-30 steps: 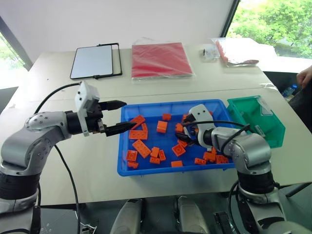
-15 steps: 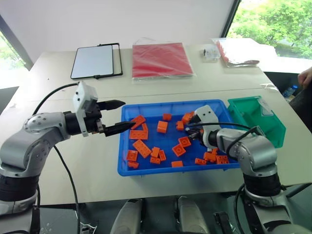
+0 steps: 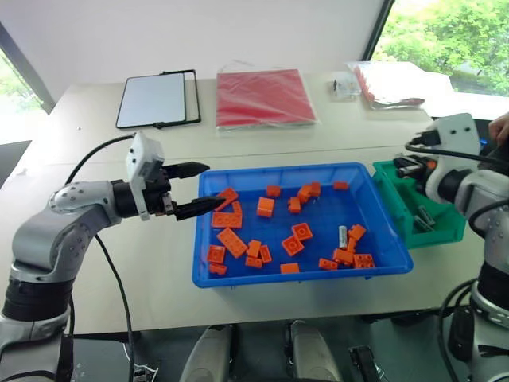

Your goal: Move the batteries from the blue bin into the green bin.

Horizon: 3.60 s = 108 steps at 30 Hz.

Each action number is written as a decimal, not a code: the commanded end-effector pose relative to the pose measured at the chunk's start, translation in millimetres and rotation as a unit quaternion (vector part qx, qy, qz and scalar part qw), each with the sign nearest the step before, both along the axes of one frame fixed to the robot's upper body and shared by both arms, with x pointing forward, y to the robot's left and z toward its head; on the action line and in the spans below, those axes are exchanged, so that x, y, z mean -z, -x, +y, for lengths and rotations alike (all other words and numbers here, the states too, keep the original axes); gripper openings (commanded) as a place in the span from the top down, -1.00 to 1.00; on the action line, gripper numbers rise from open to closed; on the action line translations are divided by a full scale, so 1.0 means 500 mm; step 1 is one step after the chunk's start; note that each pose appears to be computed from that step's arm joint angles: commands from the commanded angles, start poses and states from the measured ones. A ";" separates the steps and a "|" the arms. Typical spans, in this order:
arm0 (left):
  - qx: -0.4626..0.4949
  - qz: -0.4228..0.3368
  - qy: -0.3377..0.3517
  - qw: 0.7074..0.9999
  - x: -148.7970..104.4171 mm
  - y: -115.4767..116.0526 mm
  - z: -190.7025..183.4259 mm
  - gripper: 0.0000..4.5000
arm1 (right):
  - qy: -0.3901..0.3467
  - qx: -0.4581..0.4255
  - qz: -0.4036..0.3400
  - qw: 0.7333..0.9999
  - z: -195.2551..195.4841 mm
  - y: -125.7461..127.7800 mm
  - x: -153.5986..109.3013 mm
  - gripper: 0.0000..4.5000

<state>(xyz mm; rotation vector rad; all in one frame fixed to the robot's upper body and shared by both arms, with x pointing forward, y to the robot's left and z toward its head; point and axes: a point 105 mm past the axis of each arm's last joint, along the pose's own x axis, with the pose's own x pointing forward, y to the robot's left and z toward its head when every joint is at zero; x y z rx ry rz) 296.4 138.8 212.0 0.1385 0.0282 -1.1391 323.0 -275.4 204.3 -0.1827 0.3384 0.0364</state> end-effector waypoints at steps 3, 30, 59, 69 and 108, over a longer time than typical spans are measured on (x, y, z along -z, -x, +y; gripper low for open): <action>0.016 -0.031 0.000 0.999 -0.026 -0.007 -0.009 -1.00 | 0.073 0.020 -0.028 0.997 -0.029 0.004 -0.012 -0.39; 0.012 -0.026 -0.001 1.000 -0.018 0.007 -0.003 -1.00 | -0.128 -0.126 0.139 0.974 0.178 0.111 0.148 -0.60; -0.003 -0.043 0.011 0.999 -0.026 0.003 0.003 -1.00 | -0.080 -0.144 0.221 0.961 0.211 0.085 0.189 0.87; 0.005 -0.040 0.010 0.999 -0.024 -0.004 -0.003 -1.00 | -0.082 -0.103 0.061 0.989 0.129 0.031 0.001 0.98; 0.069 -0.018 -0.031 0.997 -0.059 0.019 0.014 -1.00 | 0.046 -0.370 -0.020 0.928 0.040 0.194 -0.041 -0.80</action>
